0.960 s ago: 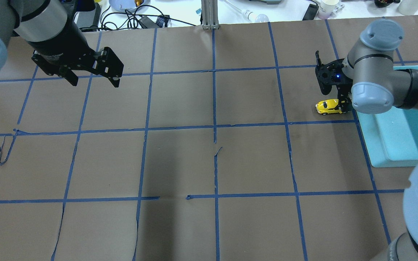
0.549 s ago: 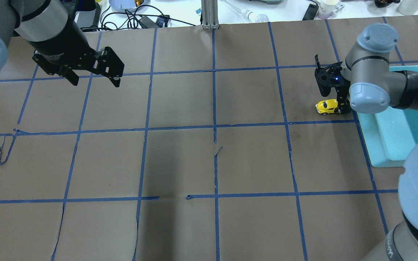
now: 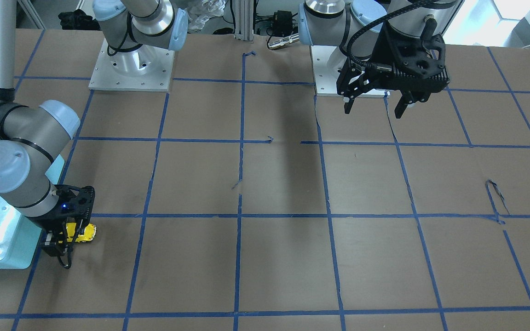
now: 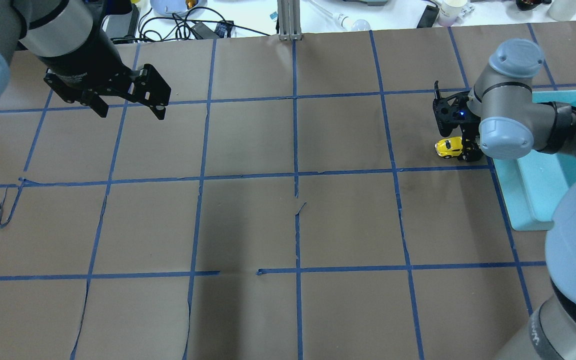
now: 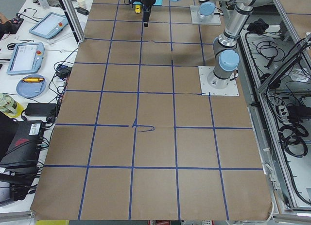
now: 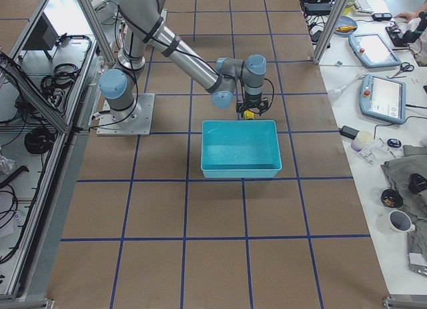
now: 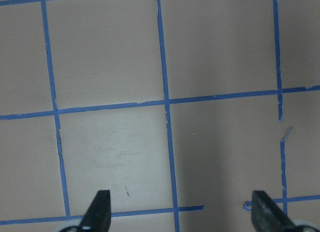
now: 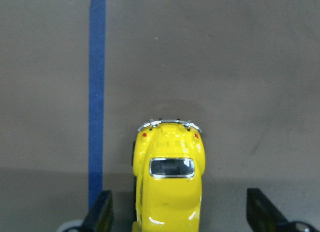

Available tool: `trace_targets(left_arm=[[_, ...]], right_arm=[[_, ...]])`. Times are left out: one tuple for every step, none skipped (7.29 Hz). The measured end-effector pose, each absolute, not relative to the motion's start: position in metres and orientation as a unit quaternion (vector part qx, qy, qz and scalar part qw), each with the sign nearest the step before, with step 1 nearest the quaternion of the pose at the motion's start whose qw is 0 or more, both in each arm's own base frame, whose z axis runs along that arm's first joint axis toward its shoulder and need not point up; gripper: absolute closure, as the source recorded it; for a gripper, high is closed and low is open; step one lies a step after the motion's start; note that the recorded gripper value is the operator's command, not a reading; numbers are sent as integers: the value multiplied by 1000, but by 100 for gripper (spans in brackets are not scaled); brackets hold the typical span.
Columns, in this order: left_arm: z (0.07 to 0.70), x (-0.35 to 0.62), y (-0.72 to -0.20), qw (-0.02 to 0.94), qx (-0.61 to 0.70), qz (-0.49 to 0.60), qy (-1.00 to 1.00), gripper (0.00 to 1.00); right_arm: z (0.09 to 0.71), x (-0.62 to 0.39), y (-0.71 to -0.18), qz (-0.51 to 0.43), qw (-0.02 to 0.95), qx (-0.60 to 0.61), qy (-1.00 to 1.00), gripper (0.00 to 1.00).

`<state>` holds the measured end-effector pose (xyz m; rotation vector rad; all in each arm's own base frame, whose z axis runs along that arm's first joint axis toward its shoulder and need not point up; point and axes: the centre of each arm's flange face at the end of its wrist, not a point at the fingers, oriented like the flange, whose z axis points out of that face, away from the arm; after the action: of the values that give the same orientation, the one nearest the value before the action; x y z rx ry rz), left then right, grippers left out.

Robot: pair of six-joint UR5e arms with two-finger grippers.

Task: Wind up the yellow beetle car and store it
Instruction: 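Close the right gripper on the yellow car and lift it, then carry the car with the right gripper over the light-blue bin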

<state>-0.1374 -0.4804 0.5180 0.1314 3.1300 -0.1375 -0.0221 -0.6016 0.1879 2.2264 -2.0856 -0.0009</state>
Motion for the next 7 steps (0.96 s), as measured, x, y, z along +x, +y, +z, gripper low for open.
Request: trace_targets(left_arm=[[518, -137, -480, 3, 42, -44, 998, 0], [518, -137, -480, 3, 42, -44, 998, 0], [519, -137, -480, 3, 42, -45, 998, 0], [519, -138, -480, 3, 42, -45, 998, 0], [519, -138, -480, 2, 43, -45, 998, 0], [519, -138, -479, 2, 42, -45, 998, 0], [520, -138, -479, 2, 42, -46, 998, 0]], right_arm=[[186, -23, -602, -5, 46, 725, -688, 100], [187, -25, -602, -11, 51, 721, -691, 100], [190, -27, -603, -14, 56, 719, -693, 100], [198, -28, -607, -11, 63, 717, -694, 100], [209, -27, -611, -3, 69, 717, -694, 100], [222, -23, -614, 14, 68, 717, -694, 100], [235, -17, -614, 31, 60, 718, -693, 100]])
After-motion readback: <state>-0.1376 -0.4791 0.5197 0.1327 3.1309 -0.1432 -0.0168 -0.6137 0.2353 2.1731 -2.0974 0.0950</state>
